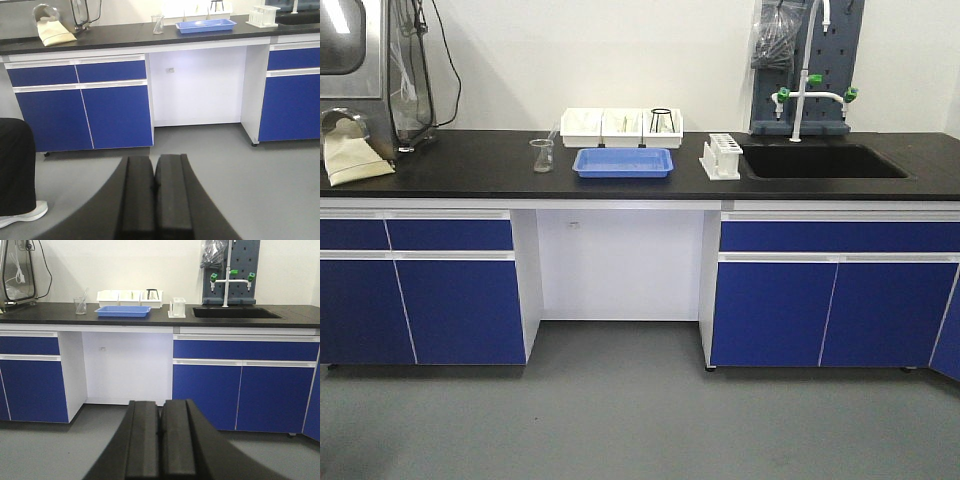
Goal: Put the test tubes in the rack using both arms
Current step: 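Drive the base up to the bench facing the white bins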
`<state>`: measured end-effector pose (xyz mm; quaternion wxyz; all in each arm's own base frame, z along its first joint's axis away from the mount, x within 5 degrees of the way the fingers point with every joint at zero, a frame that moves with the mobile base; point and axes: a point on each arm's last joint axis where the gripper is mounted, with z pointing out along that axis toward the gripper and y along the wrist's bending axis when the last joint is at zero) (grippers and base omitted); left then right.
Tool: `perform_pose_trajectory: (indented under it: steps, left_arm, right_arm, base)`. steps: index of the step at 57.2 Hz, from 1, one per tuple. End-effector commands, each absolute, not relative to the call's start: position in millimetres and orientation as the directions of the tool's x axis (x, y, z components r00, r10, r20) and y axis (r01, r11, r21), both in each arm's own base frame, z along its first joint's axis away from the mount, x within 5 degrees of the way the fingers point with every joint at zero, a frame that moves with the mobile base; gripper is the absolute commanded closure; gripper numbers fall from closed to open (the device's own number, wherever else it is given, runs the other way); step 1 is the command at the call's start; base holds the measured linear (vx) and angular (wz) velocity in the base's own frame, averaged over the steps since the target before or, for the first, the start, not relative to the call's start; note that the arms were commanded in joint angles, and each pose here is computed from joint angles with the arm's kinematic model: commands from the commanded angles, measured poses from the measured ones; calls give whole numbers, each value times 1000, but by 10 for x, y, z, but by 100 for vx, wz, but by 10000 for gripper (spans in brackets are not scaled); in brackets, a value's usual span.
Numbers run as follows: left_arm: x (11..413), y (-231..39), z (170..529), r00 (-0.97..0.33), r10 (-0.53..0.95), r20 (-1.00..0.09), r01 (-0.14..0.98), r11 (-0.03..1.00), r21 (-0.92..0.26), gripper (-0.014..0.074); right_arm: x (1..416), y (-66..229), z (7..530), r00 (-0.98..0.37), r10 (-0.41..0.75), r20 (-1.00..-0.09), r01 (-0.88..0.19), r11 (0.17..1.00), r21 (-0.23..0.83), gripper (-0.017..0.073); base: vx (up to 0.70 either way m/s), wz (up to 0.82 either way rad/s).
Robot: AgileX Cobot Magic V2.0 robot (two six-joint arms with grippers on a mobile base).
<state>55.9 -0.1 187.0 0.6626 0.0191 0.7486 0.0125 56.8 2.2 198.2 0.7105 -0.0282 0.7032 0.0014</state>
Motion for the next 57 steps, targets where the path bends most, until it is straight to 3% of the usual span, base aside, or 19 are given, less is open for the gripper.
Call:
perform_pose_trajectory:
  steps: [1,57]
  left_arm:
    - [542,-4,2050,-3,30,-1000,11,999,30,598]
    - [542,-4,2050,-3,30,-1000,11,999,30,598]
  right_arm:
    - [570,29,2011,79,-42,-996,-47,998,-45,568]
    - [570,29,2011,79,-42,-996,-47,998,-45,568]
  base:
    - [0,0]
    - [1,0]
